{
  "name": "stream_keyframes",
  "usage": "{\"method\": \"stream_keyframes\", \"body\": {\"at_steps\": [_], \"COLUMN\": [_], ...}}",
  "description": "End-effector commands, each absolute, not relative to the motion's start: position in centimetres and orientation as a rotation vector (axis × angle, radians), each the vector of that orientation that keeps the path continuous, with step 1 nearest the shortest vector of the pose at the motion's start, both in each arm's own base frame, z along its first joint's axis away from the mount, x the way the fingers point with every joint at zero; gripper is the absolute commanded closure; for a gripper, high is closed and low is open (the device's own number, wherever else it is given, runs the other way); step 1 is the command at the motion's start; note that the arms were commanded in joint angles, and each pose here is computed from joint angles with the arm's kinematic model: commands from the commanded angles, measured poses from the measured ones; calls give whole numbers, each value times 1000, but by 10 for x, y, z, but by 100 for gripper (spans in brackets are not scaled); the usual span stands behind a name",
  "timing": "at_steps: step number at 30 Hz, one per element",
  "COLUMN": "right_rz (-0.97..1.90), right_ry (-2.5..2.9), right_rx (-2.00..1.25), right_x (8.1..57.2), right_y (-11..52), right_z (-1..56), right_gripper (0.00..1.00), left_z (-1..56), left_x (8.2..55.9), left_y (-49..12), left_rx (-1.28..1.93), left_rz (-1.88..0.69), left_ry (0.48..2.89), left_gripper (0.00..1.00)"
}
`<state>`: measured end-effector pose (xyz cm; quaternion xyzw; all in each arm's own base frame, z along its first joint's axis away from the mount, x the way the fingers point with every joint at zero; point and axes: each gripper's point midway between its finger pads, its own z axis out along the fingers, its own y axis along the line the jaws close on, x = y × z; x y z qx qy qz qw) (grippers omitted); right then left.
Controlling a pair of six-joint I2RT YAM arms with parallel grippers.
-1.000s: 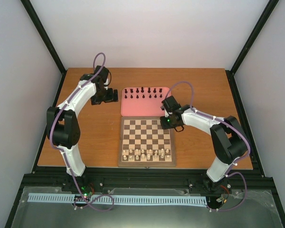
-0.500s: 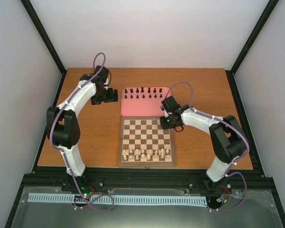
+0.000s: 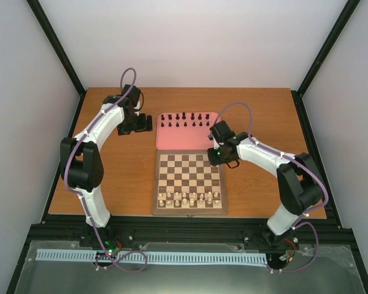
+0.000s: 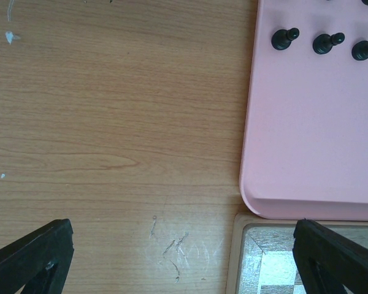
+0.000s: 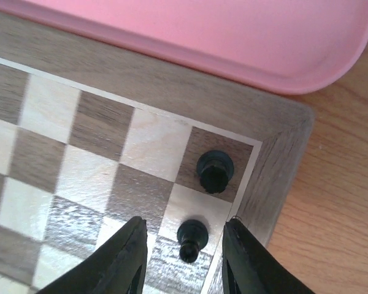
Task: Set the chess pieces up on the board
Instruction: Place the chess piece on the chessboard, then pick up the chess piece from the storage box.
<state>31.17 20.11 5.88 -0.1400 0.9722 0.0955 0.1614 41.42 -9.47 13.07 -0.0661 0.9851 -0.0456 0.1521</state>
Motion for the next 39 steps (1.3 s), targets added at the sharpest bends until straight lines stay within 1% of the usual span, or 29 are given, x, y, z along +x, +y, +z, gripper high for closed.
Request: {"method": "stream_keyframes", "body": {"at_steps": [1, 3, 7, 10, 11, 12, 14, 18, 23, 28, 39], "right_rz": [313, 310, 287, 301, 354, 393, 429, 334, 285, 230, 195], "right_ry": [2702, 2687, 2647, 2605, 2586, 2586, 2562, 2525, 2526, 2528, 2567], "right_rx": [-435, -452, -482, -458, -431, -395, -350, -317, -257, -213, -194], "right_x": [312, 310, 318, 344, 358, 371, 403, 463, 514, 538, 553], "right_y": [206, 204, 205, 210, 214, 215, 219, 221, 222, 220, 220], "right_z": [106, 120, 144, 162, 171, 172, 175, 176, 153, 132, 94], "right_gripper": [63, 62, 55, 47, 44, 43, 43, 43, 46, 50, 50], "left_z": [143, 143, 145, 146, 146, 146, 146, 148, 148, 147, 142], "left_x": [416, 416, 416, 417, 417, 417, 418, 419, 418, 416, 412], "left_y": [-95, -95, -95, -95, -95, -95, -95, -96, -95, -95, -93], "left_rx": [-178, -178, -179, -177, -178, -178, -177, -177, -178, -176, -178], "left_rz": [-141, -139, -141, -144, -145, -145, -145, -144, -141, -141, -130], "left_ry": [2789, 2788, 2785, 2782, 2781, 2781, 2780, 2779, 2781, 2785, 2799], "left_gripper": [0, 0, 0, 0, 0, 0, 0, 0, 0, 0, 0]}}
